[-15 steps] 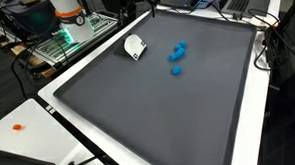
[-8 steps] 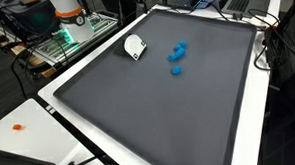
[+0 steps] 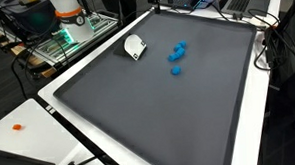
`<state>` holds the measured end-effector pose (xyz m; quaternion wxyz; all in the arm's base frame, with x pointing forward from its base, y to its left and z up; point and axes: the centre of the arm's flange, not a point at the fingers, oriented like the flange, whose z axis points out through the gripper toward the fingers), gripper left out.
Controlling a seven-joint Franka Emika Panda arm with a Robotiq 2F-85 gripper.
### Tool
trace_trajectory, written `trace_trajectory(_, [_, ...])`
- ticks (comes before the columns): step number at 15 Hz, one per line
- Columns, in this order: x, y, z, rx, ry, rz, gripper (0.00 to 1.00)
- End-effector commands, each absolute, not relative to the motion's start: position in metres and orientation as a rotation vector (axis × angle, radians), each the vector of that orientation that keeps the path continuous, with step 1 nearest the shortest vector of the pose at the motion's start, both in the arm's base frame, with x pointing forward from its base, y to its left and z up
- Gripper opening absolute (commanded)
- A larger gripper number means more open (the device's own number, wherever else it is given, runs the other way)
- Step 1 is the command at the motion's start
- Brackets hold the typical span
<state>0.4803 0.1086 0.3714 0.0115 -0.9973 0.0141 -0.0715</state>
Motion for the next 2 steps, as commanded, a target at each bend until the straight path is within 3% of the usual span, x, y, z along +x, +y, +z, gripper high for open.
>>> trace_trajectory(1, [0.4812,0.1089,0.3707,-3.111,0.039,-0.221,1.00])
trace_trajectory(2, [0.4817,0.1091,0.3706,-3.111,0.034,-0.221,1.00])
